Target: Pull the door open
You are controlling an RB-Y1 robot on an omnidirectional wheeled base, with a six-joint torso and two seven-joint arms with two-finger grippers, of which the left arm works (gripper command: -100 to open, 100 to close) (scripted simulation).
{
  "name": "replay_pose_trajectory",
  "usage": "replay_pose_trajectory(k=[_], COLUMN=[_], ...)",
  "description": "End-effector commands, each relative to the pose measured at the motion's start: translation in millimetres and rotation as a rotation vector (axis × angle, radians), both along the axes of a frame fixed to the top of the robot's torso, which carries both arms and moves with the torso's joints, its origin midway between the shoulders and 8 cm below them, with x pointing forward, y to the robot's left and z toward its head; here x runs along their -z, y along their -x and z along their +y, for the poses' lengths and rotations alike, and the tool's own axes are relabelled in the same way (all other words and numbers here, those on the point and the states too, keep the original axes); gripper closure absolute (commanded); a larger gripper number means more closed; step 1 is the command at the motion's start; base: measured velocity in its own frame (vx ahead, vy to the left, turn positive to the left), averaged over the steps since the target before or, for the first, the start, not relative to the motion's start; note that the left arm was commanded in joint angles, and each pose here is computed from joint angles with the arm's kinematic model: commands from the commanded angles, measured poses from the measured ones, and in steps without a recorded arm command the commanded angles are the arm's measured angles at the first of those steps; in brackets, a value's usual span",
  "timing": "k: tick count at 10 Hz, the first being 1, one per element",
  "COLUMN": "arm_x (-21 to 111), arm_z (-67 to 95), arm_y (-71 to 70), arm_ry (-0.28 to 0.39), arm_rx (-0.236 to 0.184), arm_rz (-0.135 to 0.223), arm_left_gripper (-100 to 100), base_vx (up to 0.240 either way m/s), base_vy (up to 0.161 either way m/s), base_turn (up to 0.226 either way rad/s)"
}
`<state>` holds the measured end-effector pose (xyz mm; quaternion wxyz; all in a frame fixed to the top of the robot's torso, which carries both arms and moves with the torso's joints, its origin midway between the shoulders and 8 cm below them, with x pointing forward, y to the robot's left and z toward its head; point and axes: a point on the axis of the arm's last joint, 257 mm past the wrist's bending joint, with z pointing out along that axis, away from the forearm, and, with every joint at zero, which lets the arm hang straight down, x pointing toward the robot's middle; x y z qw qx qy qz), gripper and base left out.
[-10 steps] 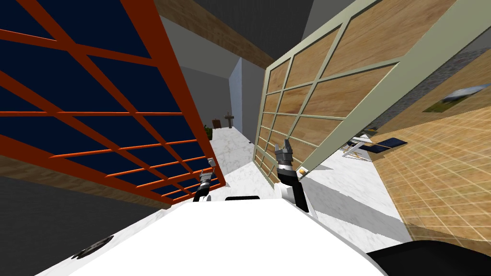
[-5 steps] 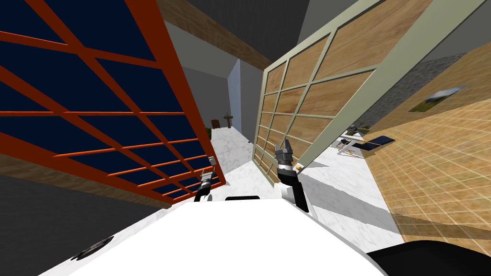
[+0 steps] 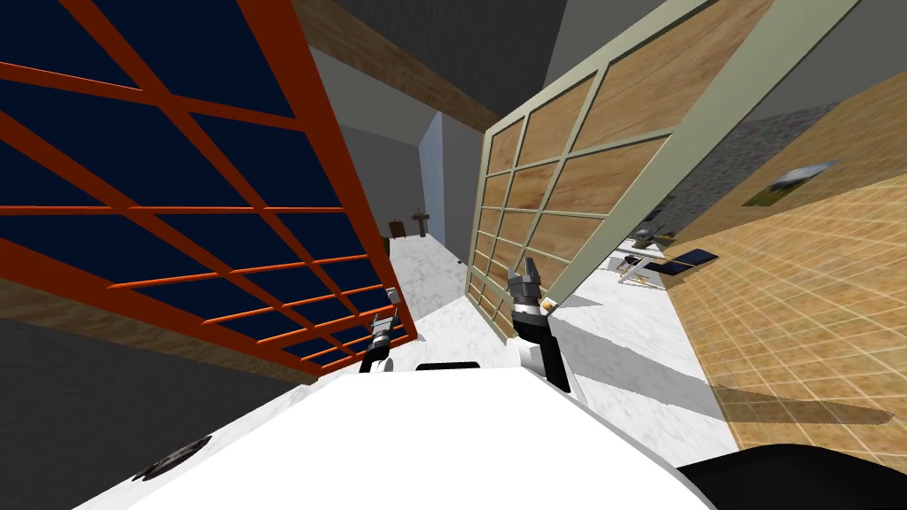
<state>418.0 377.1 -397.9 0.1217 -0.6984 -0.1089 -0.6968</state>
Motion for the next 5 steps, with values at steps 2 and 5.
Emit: replay_pose_trajectory(k=[2, 5], arm_x=[1.2, 1.6], arm_z=[17.7, 45.6], arm_y=[7.5, 19.8], arm_ry=[0.005, 0.005], arm_rx=[-0.018, -0.045], arm_rz=[-0.001, -0.001], arm_left_gripper=[-100, -100], base_vx=[0.045, 0.18], base_vy=[0.017, 0.009], base_turn=[-0.069, -0.096])
